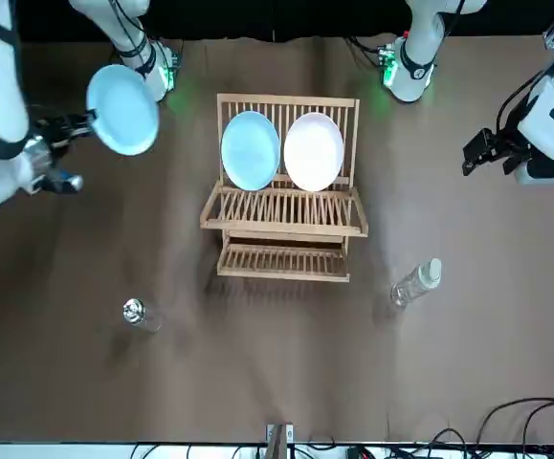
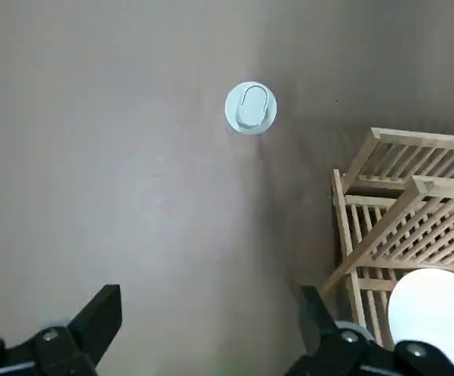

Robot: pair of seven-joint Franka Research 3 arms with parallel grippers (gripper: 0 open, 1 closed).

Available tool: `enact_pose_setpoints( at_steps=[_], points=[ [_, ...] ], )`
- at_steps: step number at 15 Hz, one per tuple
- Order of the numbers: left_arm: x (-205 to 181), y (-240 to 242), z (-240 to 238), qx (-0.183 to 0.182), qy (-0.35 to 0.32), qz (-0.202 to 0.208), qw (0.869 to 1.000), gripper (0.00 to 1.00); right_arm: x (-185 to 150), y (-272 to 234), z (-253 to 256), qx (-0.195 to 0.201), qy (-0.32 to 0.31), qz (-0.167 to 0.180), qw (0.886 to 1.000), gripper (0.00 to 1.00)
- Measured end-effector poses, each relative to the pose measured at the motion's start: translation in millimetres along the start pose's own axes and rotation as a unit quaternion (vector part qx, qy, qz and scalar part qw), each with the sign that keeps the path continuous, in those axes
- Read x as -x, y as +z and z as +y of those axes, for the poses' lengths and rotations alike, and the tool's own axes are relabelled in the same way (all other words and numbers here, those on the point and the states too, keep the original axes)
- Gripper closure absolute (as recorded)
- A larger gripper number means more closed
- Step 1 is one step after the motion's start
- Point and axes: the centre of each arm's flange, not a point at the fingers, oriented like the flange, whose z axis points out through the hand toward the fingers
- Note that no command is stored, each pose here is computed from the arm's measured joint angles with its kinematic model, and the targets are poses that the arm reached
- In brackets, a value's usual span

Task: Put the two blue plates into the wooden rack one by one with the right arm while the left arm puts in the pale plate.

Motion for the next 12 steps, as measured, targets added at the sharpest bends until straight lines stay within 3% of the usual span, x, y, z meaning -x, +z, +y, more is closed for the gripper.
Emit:
enact_pose_setpoints(
  at_steps=[3, 8, 12],
  points=[
    [0, 1, 0, 0.0, 0.0, 0.0, 1.0, 0.0, 3, 21, -64, -0.023, 0.037, -0.008, 0.999, 0.97],
    [-3, 5, -2, -0.001, -0.002, -0.005, 1.0, 0.0, -5, 58, -171, -0.058, 0.079, 0.035, 0.995, 0.97],
    [-4, 6, -6, -0.001, -0.006, -0.005, 1.0, 0.0, -13, 100, -229, -0.072, 0.094, 0.062, 0.991, 0.97]
  ],
)
